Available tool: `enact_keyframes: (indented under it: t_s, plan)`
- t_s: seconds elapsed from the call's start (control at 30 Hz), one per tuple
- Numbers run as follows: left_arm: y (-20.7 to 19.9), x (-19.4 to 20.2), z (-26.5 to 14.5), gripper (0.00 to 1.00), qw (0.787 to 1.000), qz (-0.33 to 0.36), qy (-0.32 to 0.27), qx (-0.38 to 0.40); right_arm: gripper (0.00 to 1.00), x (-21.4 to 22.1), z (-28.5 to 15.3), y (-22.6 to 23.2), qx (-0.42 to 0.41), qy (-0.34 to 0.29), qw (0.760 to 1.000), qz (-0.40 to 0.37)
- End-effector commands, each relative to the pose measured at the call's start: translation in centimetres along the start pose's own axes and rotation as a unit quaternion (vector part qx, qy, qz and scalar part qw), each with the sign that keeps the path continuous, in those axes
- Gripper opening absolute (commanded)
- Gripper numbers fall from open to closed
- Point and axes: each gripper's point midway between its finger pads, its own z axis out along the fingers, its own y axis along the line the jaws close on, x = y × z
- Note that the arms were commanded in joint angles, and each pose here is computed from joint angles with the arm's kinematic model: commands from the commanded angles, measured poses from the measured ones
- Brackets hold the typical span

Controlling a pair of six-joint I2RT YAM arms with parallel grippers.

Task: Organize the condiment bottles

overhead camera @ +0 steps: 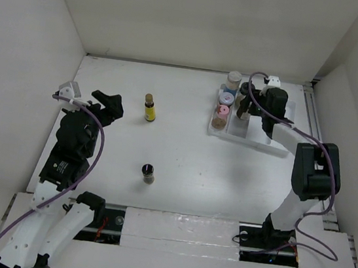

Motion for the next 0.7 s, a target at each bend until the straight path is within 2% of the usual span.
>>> enact_keyframes:
  t_s: [0.0, 0.17, 0.3, 0.57, 0.67]
  plan:
    - [-1.0, -1.1, 0.1, 0.75, 1.0, 0.002, -0.016, 0.017, 0.41, -9.1, -0.1, 1.8, -0.029, -0.124, 0.992, -0.008]
    - [-1.0, -1.1, 0.1, 0.75, 1.0, 0.002, -0.016, 0.017, 0.41, -9.1, 1.4, 1.1, -0.014, -0.123, 0.992, -0.011]
    - [-1.0, -1.1, 0.1, 0.75, 1.0, 0.002, -0.016, 0.017, 0.41, -7.5, 2.5, 0.3, 0.0, -0.106, 0.994, -0.013]
    - [-1.1, -1.0, 0.1, 0.75, 1.0, 0.007, -0.013, 0.021, 0.59, -6.9, 3.4, 0.3, 0.007, -0.101, 0.995, -0.017]
    - [-1.1, -1.0, 0.1, 0.75, 1.0, 0.007, -0.013, 0.021, 0.72, -7.2, 3.3, 1.1, 0.006, -0.105, 0.994, -0.024]
